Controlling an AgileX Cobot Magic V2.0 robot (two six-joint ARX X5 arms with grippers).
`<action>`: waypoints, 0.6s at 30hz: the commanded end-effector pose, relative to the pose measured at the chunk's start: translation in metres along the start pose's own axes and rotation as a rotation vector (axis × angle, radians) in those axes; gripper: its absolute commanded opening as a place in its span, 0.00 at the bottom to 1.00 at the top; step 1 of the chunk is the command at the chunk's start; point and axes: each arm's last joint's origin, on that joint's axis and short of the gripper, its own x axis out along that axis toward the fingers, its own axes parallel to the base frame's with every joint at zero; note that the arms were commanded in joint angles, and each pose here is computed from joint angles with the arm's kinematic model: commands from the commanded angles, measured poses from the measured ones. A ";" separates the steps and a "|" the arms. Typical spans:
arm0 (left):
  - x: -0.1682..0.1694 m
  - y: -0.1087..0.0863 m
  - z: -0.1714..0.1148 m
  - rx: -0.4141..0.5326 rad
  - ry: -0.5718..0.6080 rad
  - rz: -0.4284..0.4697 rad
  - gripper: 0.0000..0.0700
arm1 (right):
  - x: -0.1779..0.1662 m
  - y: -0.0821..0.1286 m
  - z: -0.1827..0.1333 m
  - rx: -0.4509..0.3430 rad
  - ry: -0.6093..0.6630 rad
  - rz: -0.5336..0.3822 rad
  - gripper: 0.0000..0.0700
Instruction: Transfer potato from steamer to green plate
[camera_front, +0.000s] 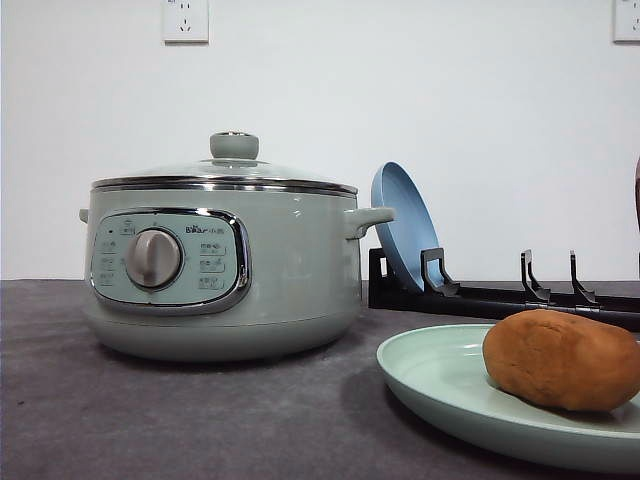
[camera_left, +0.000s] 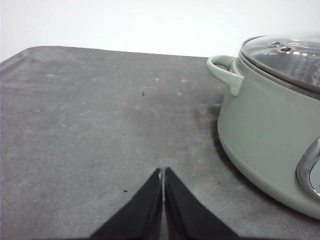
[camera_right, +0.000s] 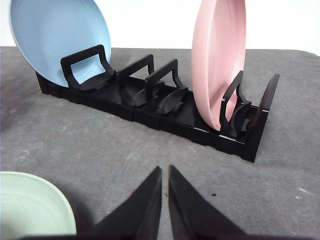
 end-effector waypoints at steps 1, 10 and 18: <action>0.002 0.001 -0.005 -0.002 0.005 0.005 0.00 | 0.000 0.000 0.000 0.010 -0.010 0.000 0.02; 0.002 0.001 -0.005 -0.002 0.005 0.005 0.00 | 0.000 0.000 0.000 0.010 -0.010 0.000 0.02; 0.002 0.001 -0.005 -0.002 0.005 0.005 0.00 | 0.000 0.000 0.000 0.010 -0.010 0.000 0.02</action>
